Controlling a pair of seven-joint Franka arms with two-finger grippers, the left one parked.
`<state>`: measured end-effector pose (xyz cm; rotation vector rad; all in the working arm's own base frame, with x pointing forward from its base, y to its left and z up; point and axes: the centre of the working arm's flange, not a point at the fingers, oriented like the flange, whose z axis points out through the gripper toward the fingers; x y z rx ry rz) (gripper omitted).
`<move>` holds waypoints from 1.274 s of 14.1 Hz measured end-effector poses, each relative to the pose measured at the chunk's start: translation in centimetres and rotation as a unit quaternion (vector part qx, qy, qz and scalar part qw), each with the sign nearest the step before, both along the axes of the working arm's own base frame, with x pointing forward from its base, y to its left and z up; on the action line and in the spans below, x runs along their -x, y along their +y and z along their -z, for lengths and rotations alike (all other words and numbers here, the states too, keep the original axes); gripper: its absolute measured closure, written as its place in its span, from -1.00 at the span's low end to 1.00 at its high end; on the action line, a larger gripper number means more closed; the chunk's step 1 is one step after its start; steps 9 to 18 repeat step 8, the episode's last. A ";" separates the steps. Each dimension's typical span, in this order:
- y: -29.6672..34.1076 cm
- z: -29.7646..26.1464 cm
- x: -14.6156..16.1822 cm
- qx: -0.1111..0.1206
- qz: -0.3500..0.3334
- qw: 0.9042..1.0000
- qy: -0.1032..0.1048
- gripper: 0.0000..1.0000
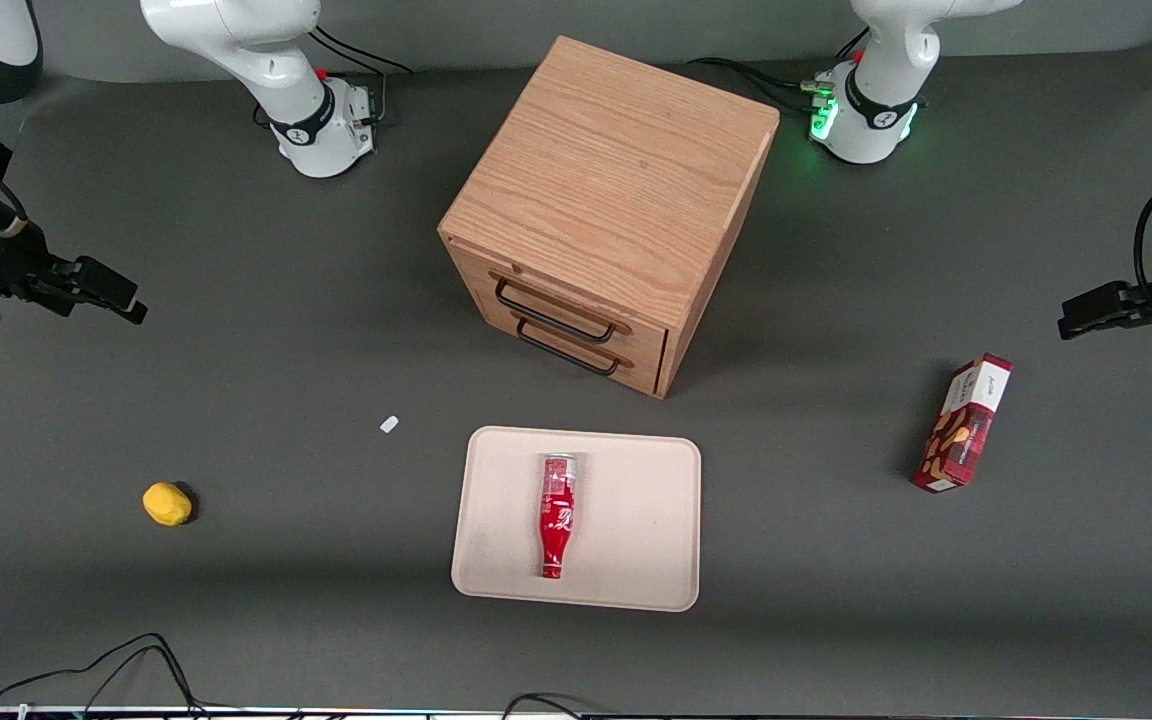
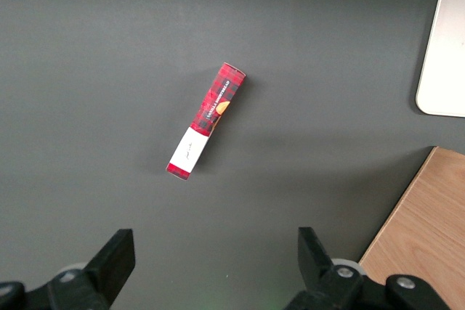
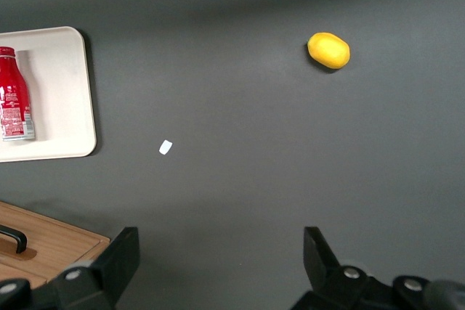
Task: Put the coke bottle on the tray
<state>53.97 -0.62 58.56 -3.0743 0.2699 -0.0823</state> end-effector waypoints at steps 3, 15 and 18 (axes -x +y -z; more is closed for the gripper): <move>0.1 -0.4 0.1 0.002 -0.002 1.000 0.003 -1.00; 0.6 -2.8 1.0 0.020 -0.016 0.999 0.029 -1.00; 0.6 -2.8 1.0 0.020 -0.016 0.999 0.029 -1.00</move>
